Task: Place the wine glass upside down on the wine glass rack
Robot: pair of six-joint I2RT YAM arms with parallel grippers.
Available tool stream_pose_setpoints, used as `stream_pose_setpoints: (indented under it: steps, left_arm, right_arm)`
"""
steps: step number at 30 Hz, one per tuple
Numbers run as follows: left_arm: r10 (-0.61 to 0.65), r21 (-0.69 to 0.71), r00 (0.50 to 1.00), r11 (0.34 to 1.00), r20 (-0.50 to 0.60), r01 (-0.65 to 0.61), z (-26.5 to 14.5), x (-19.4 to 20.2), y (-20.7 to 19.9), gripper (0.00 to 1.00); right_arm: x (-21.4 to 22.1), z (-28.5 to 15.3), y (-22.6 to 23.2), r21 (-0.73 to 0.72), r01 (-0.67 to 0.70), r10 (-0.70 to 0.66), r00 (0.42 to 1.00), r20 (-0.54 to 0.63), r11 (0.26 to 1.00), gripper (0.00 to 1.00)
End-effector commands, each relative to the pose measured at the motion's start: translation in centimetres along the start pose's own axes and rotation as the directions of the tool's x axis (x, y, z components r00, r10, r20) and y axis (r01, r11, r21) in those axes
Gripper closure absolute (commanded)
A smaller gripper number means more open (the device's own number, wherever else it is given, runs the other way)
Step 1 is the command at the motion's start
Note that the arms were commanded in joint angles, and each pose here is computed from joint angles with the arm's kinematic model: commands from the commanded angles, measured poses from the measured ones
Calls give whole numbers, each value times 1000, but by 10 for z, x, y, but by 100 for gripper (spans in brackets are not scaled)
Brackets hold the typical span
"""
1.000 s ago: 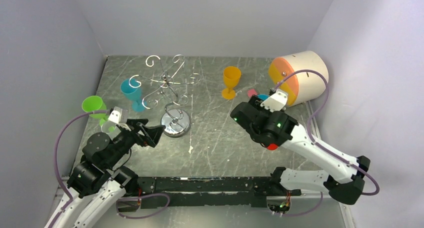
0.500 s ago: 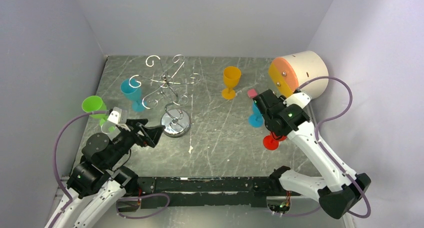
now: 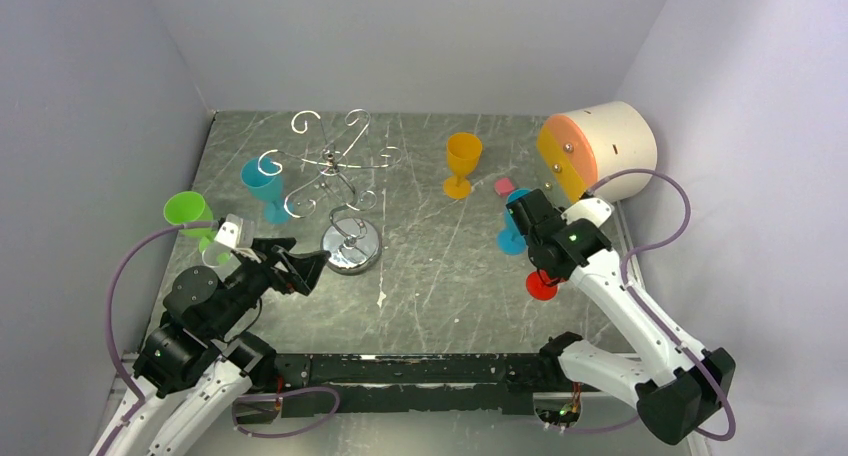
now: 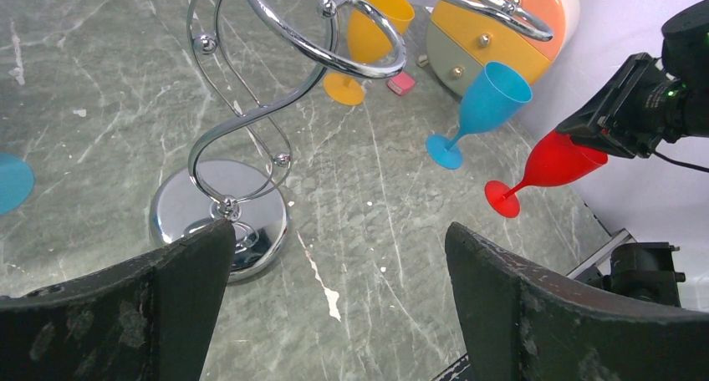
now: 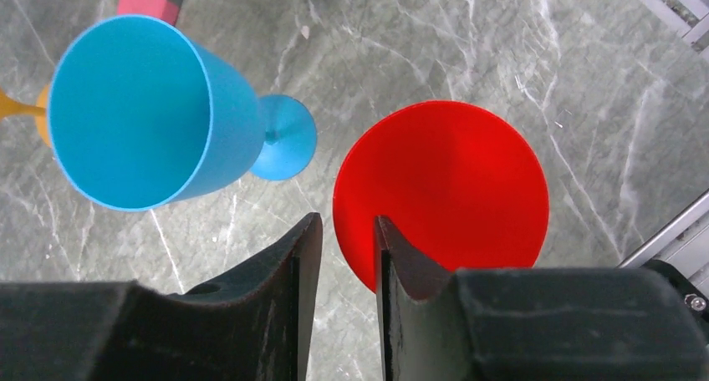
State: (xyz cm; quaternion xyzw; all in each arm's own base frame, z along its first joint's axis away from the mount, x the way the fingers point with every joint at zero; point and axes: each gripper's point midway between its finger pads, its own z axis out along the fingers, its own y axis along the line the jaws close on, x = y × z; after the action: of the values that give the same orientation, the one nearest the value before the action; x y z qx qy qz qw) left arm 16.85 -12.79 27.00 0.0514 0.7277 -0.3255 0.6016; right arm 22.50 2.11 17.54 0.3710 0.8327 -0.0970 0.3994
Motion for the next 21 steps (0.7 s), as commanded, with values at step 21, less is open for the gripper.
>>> stream_pose_setpoints:
  steps: [21]
  left_arm:
    - [13, 33, 999, 999, 33, -14, -4, -8, -7, 1]
  right_arm:
    - [-6, -21, 17, -200, 60, -67, 997, -29, 978, 100]
